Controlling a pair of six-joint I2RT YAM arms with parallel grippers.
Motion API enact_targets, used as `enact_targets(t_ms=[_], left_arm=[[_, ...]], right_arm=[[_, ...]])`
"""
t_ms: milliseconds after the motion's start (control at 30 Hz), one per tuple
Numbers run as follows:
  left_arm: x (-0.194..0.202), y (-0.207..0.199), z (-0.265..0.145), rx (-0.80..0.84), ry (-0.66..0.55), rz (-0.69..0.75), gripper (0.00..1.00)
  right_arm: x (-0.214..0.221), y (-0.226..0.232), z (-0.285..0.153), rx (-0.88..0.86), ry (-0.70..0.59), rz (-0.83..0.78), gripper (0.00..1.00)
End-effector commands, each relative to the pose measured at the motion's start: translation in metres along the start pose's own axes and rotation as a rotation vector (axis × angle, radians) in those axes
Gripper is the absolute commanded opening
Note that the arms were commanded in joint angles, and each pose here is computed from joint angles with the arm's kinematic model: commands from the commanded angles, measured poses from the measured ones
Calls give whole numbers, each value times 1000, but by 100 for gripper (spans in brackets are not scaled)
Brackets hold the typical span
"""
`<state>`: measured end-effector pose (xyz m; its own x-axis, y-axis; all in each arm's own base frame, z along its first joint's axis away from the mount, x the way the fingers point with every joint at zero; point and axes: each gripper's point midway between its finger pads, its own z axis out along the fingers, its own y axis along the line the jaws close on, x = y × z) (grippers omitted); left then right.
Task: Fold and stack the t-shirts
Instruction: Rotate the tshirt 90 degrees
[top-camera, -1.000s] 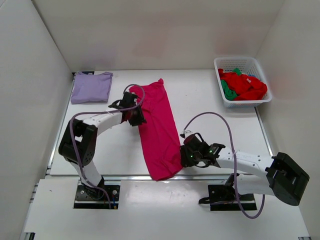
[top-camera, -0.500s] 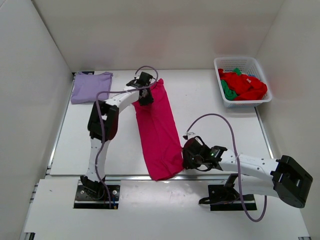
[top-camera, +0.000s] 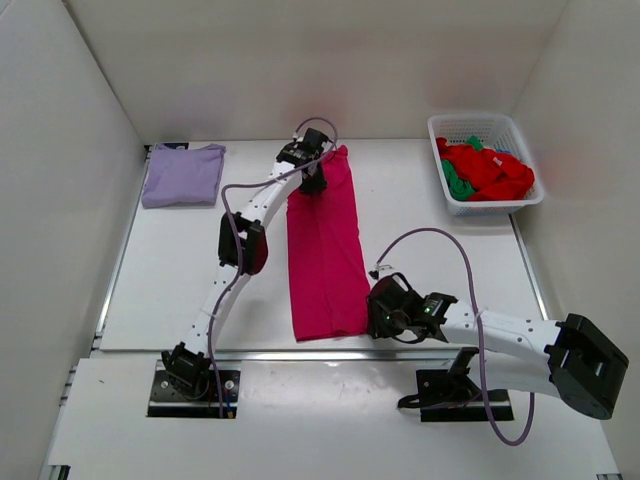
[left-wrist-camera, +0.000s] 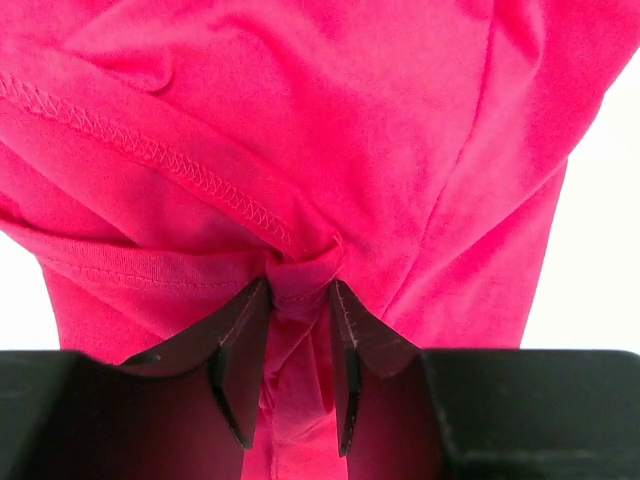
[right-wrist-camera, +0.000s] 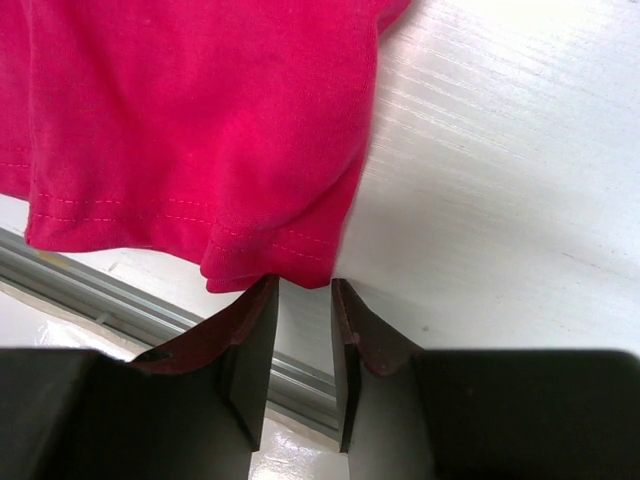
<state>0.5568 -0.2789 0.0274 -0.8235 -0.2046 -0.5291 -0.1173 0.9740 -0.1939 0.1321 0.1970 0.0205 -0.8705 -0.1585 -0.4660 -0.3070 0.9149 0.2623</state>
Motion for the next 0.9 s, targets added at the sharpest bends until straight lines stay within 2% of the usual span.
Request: enact_targets(t_ms=[0,100,200,267,333,433,500,533,600,633,700,733,800,867], left_arm=[[28,11,-3,-36,110,38,42],[19,9,-9,-19,93,50,43],[-6,8,-26,3,38,33,45],[-26,5,-49,34,-1,9,47],[-39,8,-69,43,-18,10,47],[-54,22,-119,-1,-47,30,47],[-65,25,-177,-24,-99,65,46],[-70,31,-192,-53,-126,74,46],[-77,25,-268,-11,-212,112,47],[-77,21,-290,17,-232,96,48],[-77,27,-370,79,-328,75,49],[-67,25,-387,83,-339,72,51],[-38,53,-435,62,-374,58,51],[-5,79,-455,34,-383,29,51]], right_arm=[[1,-10,4,33,-7,23,27],[-5,-10,5,24,-32,19,30],[-16,-7,4,35,-57,1,37],[-23,-9,0,72,-76,1,39],[-31,-7,-8,100,-101,-1,45],[-41,-5,-18,103,-155,9,51],[-45,-5,-24,96,-191,17,55],[-45,-9,-26,103,-198,26,57],[-50,-13,-33,102,-234,38,58],[-47,-22,-32,122,-233,53,59],[-52,-31,-36,146,-260,58,60],[-55,-32,-39,147,-272,66,60],[-60,-36,-43,171,-288,62,60],[-63,-40,-44,200,-300,59,60]])
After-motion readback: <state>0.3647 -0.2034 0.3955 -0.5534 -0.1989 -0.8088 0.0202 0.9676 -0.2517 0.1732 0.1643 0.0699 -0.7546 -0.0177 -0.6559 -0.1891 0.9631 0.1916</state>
